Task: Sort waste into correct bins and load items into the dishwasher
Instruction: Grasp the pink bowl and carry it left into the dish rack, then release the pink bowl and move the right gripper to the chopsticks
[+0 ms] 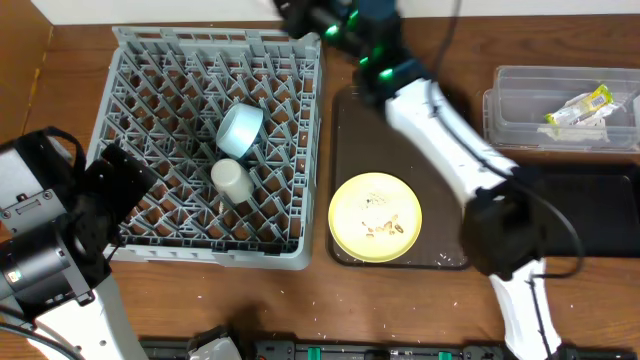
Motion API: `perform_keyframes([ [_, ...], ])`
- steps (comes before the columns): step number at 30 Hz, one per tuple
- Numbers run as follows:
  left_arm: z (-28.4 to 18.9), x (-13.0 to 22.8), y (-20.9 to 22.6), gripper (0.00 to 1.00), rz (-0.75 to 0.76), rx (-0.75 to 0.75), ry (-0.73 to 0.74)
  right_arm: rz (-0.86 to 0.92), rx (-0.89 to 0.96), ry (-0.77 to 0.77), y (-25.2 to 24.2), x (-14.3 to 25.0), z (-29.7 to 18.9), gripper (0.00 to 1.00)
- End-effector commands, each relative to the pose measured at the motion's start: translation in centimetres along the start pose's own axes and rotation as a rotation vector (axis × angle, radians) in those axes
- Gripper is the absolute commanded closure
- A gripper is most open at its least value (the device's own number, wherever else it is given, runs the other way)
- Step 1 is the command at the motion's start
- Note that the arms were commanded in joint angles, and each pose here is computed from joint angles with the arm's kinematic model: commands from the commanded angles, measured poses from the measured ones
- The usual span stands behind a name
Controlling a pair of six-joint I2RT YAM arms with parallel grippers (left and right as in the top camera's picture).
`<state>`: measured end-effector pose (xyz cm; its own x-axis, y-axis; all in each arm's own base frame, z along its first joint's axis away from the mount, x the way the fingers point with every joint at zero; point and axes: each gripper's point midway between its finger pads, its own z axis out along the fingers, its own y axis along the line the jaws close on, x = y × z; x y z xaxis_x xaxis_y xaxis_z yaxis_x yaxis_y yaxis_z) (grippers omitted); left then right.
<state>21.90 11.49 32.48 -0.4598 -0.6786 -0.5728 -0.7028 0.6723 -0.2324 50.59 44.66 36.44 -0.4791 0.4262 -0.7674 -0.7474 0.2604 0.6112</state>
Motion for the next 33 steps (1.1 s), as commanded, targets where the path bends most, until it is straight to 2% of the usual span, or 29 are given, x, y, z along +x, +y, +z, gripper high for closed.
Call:
perform_keyframes([
  [1,-0.2,-0.2,0.2,0.01,0.002,-0.008,-0.01,0.238,0.039,0.056,-3.9,7.8,2.0,0.99],
  [7,-0.2,-0.2,0.2,0.01,0.002,-0.008,-0.01,0.358,0.042,0.118,-6.0,15.0,3.1,0.99],
  [12,-0.2,-0.2,0.2,0.02,0.002,-0.008,-0.01,0.373,0.047,0.168,-6.9,17.5,3.0,0.99],
  [20,-0.2,-0.2,0.2,0.01,0.002,-0.008,-0.01,0.395,0.088,0.206,-9.5,17.0,1.7,0.96],
  [23,-0.2,-0.2,0.2,0.01,0.002,-0.008,-0.01,0.425,0.133,0.24,-11.7,16.3,0.5,0.88],
  [26,-0.2,-0.2,0.2,0.02,0.002,-0.008,-0.01,0.473,0.225,0.279,-13.9,15.5,-1.1,0.86],
  [30,-0.2,-0.2,0.2,0.01,0.002,-0.008,-0.01,0.368,0.339,0.316,-14.7,12.8,-3.2,0.83],
  [31,-0.2,-0.2,0.2,0.01,0.002,-0.008,-0.01,0.344,0.379,0.321,-14.7,12.1,-3.8,0.8],
  [33,-0.2,-0.2,0.2,0.02,0.002,-0.008,-0.01,0.282,0.469,0.321,-14.3,9.7,-5.3,0.62],
])
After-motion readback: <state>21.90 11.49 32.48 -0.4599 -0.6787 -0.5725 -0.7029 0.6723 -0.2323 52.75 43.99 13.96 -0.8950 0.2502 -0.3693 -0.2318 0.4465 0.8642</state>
